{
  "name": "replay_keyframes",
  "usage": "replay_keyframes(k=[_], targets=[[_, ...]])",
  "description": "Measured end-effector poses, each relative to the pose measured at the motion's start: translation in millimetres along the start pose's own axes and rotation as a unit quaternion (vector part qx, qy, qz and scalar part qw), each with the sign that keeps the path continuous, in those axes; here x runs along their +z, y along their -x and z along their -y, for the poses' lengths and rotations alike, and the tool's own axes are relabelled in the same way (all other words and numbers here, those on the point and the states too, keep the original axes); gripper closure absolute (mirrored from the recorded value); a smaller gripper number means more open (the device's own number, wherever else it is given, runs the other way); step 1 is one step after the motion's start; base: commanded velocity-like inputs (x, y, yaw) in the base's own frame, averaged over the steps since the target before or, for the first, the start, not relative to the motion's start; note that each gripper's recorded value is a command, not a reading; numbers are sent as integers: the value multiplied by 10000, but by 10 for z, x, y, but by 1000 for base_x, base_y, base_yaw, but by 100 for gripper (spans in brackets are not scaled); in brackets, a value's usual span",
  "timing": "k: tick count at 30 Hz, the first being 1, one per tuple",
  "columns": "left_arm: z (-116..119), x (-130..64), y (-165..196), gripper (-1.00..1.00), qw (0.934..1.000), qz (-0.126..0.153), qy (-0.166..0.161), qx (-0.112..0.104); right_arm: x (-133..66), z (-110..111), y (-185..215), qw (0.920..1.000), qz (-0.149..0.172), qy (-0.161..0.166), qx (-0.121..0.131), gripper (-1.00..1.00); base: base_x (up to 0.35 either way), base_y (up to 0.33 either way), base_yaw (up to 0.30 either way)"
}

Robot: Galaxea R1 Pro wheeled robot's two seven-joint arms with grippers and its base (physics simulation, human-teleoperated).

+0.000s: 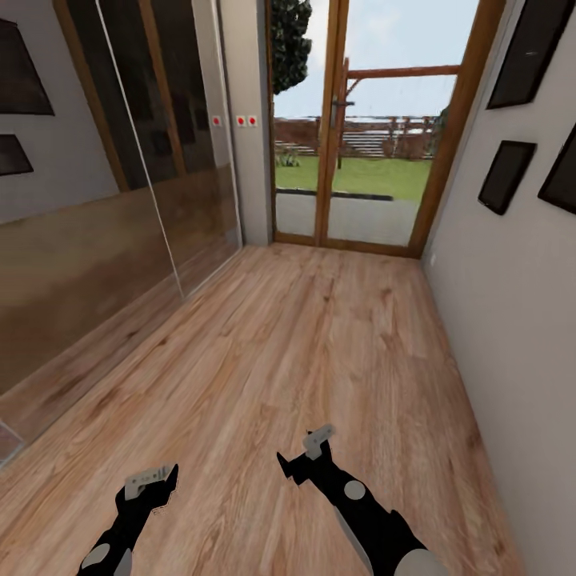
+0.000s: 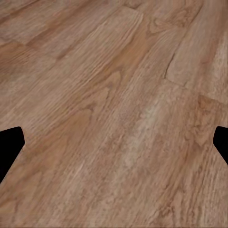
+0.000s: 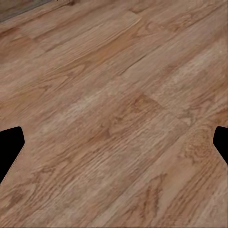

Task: Pick up the two gym shoes and the two sandals from the corridor floor and place them onto the hallstand (shoe rack) in the corridor, making sure they are on the rack and not on the floor. Arrange them so the two gym shoes are next to each other and the two sandals are next to each other.

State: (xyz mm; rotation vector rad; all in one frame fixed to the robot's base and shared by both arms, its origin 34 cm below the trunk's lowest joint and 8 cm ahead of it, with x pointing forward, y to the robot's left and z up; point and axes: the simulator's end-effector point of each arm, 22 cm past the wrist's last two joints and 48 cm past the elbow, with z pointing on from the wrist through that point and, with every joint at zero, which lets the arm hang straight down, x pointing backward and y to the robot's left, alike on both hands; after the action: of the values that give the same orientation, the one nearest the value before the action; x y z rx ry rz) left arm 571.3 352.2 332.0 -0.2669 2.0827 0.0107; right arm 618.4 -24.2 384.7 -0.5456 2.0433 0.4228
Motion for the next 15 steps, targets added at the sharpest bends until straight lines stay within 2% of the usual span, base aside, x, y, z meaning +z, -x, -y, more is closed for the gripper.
replay_keyframes(k=[15], targets=[[8,0,1,-100,10000,5,-5,0,1,-3,-1,10000,-4,0,-3,-100,340,-7,278]])
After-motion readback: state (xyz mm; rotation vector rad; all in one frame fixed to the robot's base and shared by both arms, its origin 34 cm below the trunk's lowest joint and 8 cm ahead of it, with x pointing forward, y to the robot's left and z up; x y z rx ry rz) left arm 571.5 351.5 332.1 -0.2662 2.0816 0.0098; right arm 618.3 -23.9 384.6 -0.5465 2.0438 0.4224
